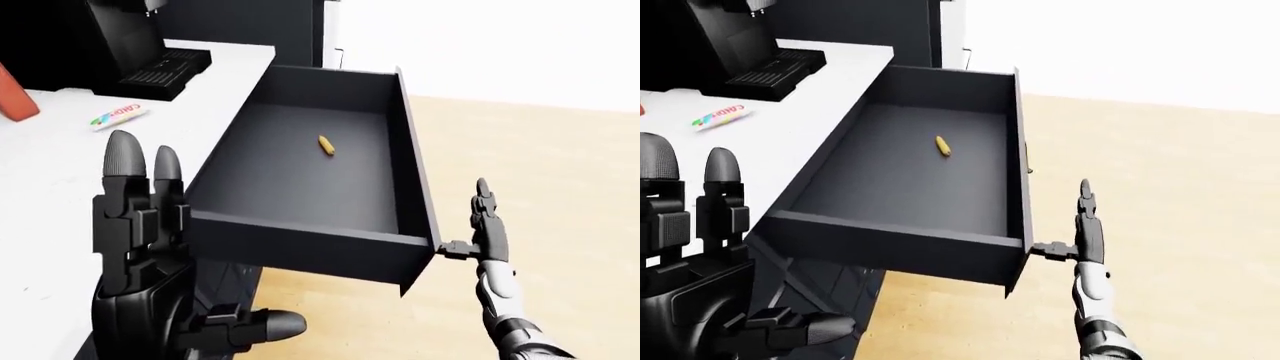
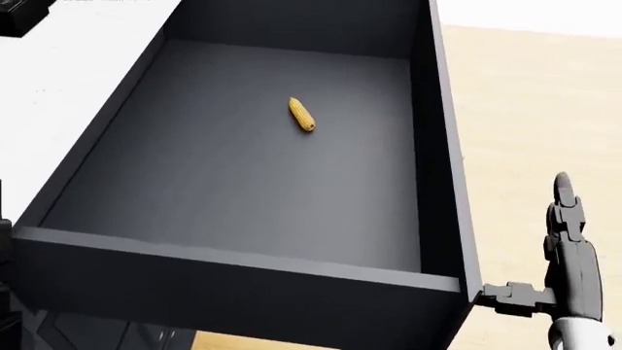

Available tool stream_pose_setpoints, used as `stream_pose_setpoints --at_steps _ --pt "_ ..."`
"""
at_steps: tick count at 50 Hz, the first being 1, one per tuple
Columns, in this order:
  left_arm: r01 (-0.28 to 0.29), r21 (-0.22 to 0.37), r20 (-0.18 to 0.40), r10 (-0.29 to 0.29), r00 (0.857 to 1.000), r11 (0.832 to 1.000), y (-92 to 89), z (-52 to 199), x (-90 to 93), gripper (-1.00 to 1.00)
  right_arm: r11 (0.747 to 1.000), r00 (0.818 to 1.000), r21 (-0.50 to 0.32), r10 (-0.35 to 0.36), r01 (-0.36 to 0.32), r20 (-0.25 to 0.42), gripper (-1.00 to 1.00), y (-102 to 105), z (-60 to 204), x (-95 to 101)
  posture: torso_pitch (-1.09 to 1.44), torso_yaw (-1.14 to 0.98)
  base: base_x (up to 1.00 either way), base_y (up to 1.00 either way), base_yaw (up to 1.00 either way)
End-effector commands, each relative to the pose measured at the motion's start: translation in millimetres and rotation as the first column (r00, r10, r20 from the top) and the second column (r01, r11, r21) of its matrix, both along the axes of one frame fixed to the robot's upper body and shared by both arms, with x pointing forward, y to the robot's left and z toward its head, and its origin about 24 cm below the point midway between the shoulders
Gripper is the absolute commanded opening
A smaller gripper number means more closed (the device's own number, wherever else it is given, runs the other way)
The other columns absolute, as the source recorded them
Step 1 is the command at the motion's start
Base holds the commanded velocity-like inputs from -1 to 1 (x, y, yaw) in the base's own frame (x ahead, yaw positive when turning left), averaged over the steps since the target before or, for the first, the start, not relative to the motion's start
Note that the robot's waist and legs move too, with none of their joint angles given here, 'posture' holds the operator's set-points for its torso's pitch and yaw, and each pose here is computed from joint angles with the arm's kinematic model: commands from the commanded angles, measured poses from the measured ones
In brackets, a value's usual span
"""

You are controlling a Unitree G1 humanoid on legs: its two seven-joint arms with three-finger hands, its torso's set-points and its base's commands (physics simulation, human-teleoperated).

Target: Close the right drawer.

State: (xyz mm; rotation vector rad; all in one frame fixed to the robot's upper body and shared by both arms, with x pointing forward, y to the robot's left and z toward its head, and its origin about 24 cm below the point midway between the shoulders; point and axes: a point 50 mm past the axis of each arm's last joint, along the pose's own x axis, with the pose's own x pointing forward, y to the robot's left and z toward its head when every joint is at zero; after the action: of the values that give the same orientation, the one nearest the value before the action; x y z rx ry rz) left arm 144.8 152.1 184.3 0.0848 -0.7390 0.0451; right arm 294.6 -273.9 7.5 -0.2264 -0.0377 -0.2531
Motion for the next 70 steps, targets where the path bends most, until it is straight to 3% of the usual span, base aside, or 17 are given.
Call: stream_pose_setpoints --at_steps 1,29,32,39,50,70 --pt "0.002 0.0 0.067 -0.002 0.998 1.0 -0.4 9 -6.2 1.0 0.996 0.995 -0.043 0.083 -0.08 0.06 1.0 10 15 11.7 0.0 0.0 0.0 0.0 0.0" --pt "0.004 -0.001 0.063 -0.004 0.998 1.0 -1.0 9 -6.4 1.0 0.967 0.967 -0.058 0.252 -0.249 0.044 1.0 39 33 38.3 0.0 0.0 0.0 0.0 0.0" --pt "0.001 0.004 0.062 -0.001 0.998 1.0 -0.9 9 -6.0 1.0 0.967 0.969 -0.09 0.245 -0.24 0.046 1.0 41 37 41.6 0.0 0.0 0.0 0.0 0.0" --pt "0.003 0.002 0.063 -0.003 0.998 1.0 -1.3 10 -6.4 1.0 0.958 0.96 -0.085 0.277 -0.273 0.035 1.0 50 40 47.8 0.0 0.0 0.0 0.0 0.0" --pt "0.001 0.001 0.068 -0.001 0.998 1.0 -1.1 11 -7.4 1.0 0.926 0.931 -0.111 0.364 -0.36 0.018 1.0 78 54 65.3 0.0 0.0 0.0 0.0 0.0" --pt "0.004 0.0 0.063 -0.004 0.998 1.0 -1.5 9 -6.7 1.0 0.895 0.901 -0.125 0.433 -0.429 0.003 1.0 103 58 72.9 0.0 0.0 0.0 0.0 0.0"
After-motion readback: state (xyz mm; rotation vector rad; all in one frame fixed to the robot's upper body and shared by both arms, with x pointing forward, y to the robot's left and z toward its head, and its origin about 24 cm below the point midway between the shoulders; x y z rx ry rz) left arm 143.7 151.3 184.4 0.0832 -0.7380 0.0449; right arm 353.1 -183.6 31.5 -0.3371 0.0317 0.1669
